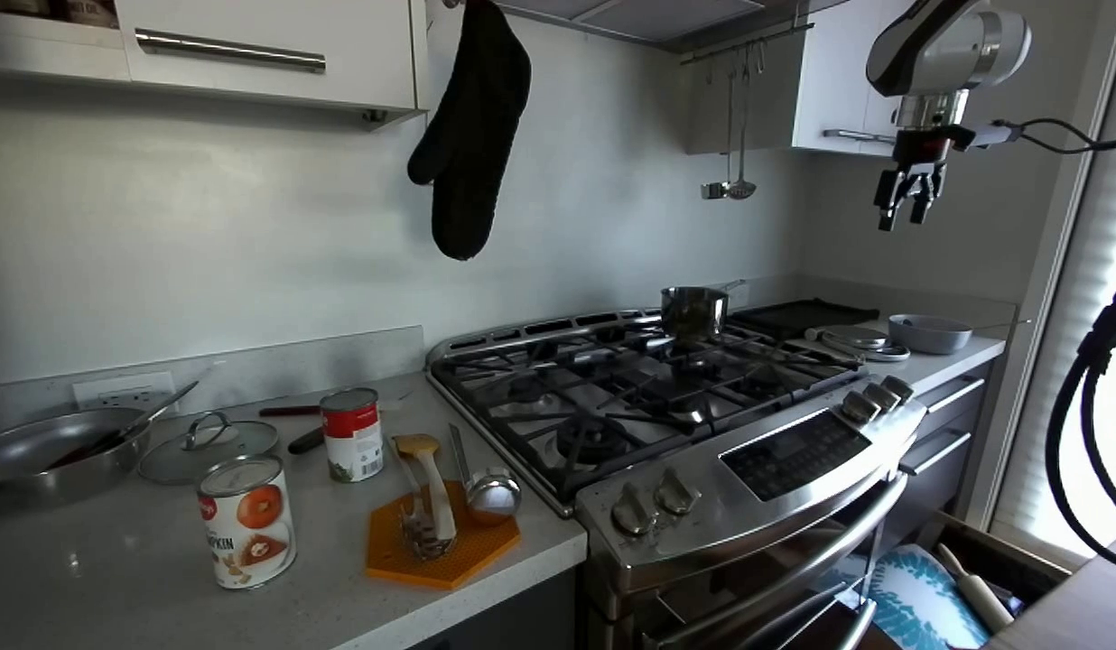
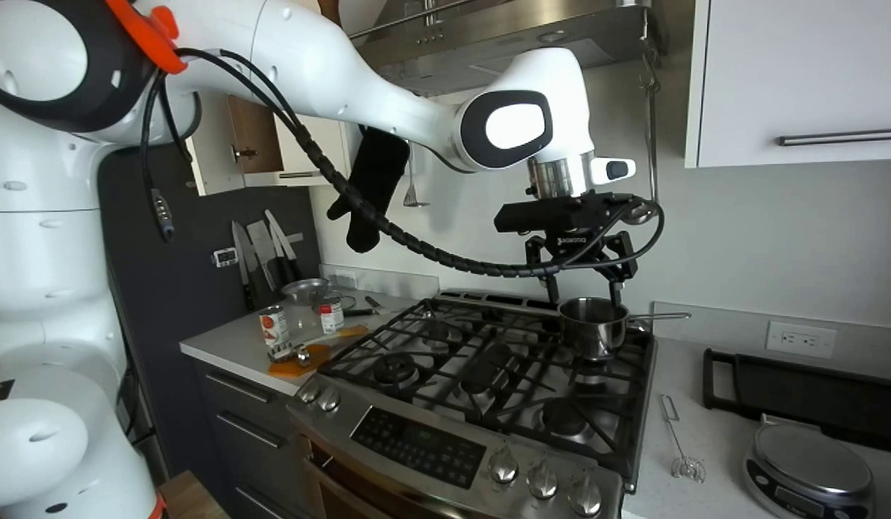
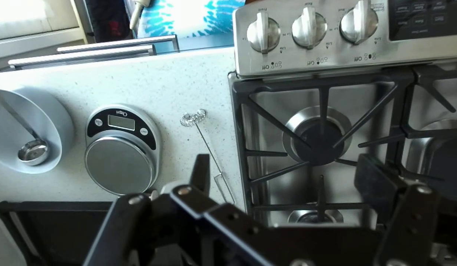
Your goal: Pick up the stirrer on the right countertop and put it in the pot on the stove plate
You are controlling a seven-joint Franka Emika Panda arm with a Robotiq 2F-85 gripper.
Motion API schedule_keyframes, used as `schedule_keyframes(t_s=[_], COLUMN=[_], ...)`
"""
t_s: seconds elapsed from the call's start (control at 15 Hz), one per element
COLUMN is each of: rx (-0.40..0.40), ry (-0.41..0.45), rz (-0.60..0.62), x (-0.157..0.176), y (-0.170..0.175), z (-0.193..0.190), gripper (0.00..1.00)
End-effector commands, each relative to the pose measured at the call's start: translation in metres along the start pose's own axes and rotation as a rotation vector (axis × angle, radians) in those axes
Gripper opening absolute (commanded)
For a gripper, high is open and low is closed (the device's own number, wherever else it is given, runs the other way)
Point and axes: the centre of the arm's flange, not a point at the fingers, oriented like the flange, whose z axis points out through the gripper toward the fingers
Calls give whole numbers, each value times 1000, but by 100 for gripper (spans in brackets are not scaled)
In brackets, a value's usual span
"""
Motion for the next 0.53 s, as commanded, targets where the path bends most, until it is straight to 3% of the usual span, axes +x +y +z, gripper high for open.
schedule_keyframes(t_s=[0.0,0.2,0.47], rx=[-1,-1,15], ry=[2,2,-9], rz=[0,0,-27], x=[0,0,20], y=[0,0,23], z=[-1,-1,27], gripper=[100,100,100])
